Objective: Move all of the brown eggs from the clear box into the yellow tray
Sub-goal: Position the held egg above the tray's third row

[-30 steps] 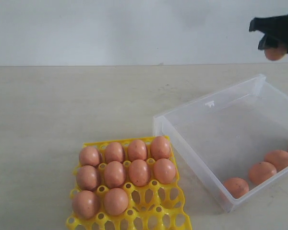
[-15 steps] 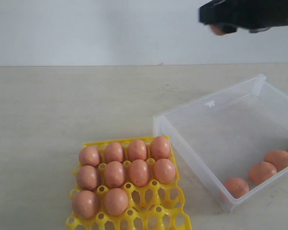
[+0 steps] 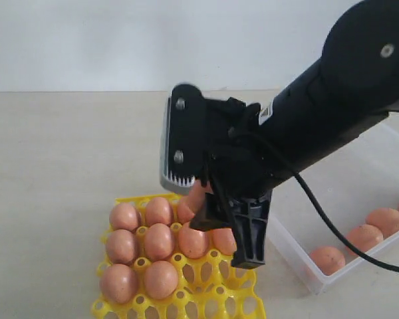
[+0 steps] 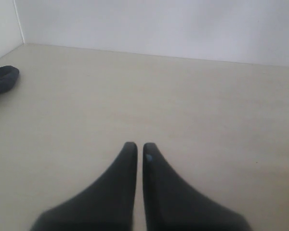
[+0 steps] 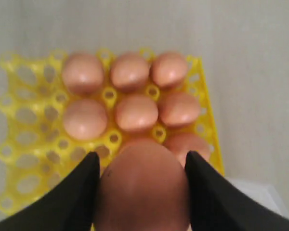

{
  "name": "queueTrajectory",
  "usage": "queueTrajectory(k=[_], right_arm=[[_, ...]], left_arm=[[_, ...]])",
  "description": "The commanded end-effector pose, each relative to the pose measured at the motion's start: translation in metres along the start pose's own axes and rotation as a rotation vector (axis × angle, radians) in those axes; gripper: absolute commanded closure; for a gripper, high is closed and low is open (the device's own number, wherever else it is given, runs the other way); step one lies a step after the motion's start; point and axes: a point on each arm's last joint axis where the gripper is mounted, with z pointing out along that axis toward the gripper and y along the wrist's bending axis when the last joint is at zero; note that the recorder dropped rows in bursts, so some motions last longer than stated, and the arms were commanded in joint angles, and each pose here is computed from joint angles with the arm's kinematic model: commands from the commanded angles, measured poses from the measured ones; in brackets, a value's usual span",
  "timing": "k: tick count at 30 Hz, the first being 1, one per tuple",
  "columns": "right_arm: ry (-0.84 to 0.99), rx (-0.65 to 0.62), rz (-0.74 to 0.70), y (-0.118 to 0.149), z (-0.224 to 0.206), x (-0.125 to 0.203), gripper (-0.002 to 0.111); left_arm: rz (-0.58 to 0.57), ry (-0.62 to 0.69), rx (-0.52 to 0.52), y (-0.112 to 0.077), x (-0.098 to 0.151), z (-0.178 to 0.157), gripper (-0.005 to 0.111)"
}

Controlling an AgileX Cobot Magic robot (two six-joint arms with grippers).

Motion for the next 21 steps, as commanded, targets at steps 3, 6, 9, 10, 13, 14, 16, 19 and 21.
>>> queueTrajectory(k=[3, 6, 9, 10, 13, 14, 16, 19, 21], right_arm=[[0.223, 0.247, -0.049, -0.021, 0.003, 0.017, 0.109], [0.275, 0.427, -0.080, -0.037, -0.003, 0.020, 0.109], [0.244, 0.585, -0.026, -0.048, -0.010, 0.018, 0.109], [0.203, 0.640, 0.027, -0.052, -0.013, 0.015, 0.109], [0.026, 0.687, 0.180, -0.054, -0.020, 0.004, 0.109], [-0.064, 0.672, 0.245, -0.053, -0.022, -0.002, 0.109], [-0.254, 0.605, 0.354, -0.049, -0.024, -0.016, 0.109], [-0.554, 0.420, 0.423, -0.039, -0.027, -0.041, 0.109], [-0.714, 0.270, 0.473, -0.032, -0.027, -0.055, 0.109]], left_arm=[[0.005, -0.002, 0.003, 0.000, 0.001, 0.000, 0.103], [0.005, -0.002, 0.003, 0.000, 0.001, 0.000, 0.103], [0.005, -0.002, 0.003, 0.000, 0.001, 0.000, 0.103], [0.005, -0.002, 0.003, 0.000, 0.001, 0.000, 0.103], [0.005, -0.002, 0.003, 0.000, 0.001, 0.000, 0.103], [0.005, -0.002, 0.003, 0.000, 0.001, 0.000, 0.103], [0.005, -0.002, 0.003, 0.000, 0.001, 0.000, 0.103], [0.005, -0.002, 0.003, 0.000, 0.001, 0.000, 0.103], [0.005, -0.002, 0.003, 0.000, 0.001, 0.000, 0.103]])
